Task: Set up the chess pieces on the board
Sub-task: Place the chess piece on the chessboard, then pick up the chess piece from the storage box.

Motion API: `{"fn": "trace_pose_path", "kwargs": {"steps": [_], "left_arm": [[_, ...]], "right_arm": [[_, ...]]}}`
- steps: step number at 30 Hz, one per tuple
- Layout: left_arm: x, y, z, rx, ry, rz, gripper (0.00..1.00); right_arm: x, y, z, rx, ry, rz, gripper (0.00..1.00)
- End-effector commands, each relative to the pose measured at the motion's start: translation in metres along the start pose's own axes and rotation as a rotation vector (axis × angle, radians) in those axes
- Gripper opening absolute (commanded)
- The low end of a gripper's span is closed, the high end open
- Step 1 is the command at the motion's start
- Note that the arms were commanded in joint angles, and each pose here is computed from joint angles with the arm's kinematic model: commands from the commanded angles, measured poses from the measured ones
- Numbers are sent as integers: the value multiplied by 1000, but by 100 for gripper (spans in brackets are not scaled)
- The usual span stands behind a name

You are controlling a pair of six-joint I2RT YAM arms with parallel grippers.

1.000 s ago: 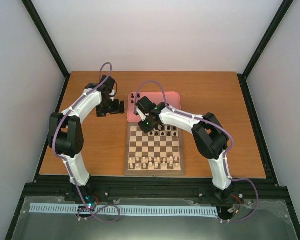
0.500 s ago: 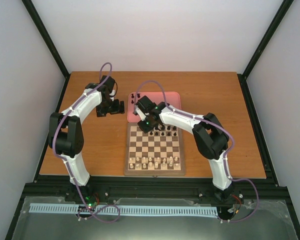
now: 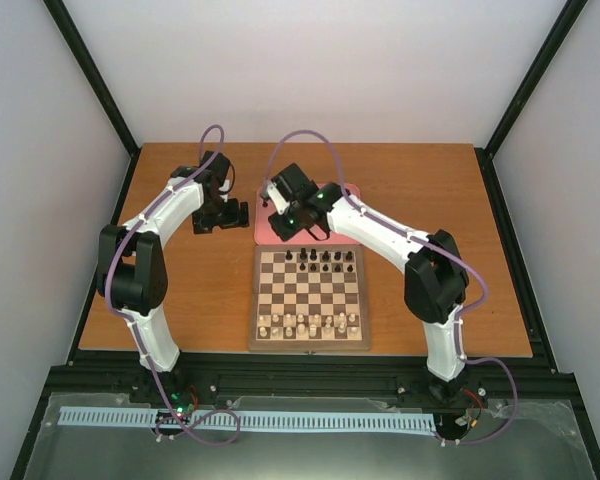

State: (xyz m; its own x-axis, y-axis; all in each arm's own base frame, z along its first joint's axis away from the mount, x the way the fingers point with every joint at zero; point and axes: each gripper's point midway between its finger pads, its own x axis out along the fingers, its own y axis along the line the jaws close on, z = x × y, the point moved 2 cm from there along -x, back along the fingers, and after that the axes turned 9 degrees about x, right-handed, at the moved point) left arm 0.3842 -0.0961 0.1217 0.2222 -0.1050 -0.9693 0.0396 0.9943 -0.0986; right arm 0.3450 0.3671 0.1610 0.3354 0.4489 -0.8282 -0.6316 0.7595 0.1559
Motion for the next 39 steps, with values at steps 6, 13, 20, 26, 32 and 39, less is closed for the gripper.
{"fn": "trace_pose_path", "kwargs": {"steps": [6,13,20,26,32,39], "left_arm": [[-12,-4,8,4,-44,-16,100],[-15,-4,9,4,-52,-19,100],[-13,-4,6,4,-44,-23,100],[-9,-4,4,1,-35,-24,100],[-9,-4,5,4,-36,-22,100],[-9,-5,7,3,-33,-23,100]], "right_arm": [[31,-86,63,209,-99,-208,36],[74,-126,78,276,-123,-240,36],[102,-126,73,272,-92,-168,45],[116,-124,62,284,-64,-142,45],[128,-128,62,287,-67,-151,42],[135,-131,68,297,-91,-140,39]]}}
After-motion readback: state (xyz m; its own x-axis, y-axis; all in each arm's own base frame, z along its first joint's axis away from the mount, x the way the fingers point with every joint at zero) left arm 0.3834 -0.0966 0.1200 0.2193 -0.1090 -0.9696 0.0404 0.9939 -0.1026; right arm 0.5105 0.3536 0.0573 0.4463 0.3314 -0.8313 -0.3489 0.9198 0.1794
